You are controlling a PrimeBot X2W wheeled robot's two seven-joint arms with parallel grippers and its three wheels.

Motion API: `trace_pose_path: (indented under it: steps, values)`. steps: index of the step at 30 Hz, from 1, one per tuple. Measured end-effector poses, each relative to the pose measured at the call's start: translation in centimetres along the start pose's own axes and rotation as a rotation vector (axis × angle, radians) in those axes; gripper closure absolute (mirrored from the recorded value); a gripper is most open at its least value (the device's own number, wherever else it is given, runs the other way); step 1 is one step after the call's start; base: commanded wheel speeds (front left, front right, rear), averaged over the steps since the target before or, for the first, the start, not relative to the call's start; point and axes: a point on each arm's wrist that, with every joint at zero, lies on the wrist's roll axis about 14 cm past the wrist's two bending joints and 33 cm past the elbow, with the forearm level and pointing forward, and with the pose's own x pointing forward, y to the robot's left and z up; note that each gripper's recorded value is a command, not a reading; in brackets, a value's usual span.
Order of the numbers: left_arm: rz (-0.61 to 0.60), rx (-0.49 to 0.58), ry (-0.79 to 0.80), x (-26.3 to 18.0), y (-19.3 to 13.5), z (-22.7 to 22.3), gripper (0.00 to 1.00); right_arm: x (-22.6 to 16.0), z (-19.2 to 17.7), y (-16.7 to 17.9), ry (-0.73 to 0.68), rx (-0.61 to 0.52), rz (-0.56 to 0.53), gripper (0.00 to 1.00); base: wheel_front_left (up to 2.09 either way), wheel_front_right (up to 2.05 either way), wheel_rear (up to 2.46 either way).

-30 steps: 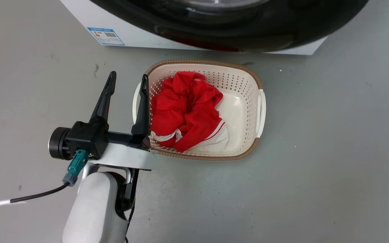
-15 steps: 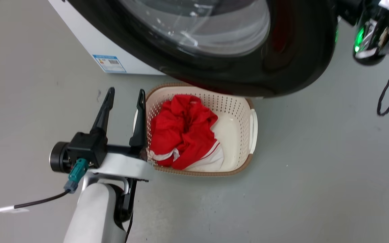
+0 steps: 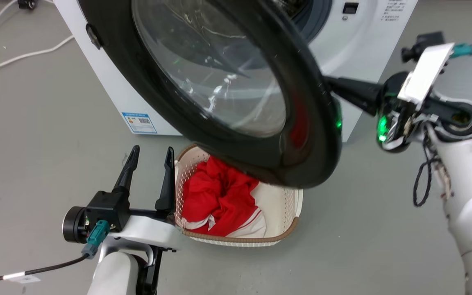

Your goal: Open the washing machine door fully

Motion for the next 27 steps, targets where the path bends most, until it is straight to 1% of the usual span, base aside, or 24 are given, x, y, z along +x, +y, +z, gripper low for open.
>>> trace_pose_path:
  steps: [13,22,27]
  values:
    - [0.01,0.005,-0.023,-2.1,0.3,1.3,0.0,1.0,-7.7,1.7,0.13,-0.017,0.079,1.0,0.0,0.0,0.0]
    - [0.024,0.005,-0.029,-2.5,0.8,1.5,0.0,2.0,-11.0,2.0,0.166,-0.014,0.11,1.0,0.0,0.0,0.0]
    - [0.026,0.006,-0.028,-2.6,0.9,1.5,0.0,2.5,-12.1,1.9,0.172,-0.006,0.117,1.0,0.0,0.0,0.0]
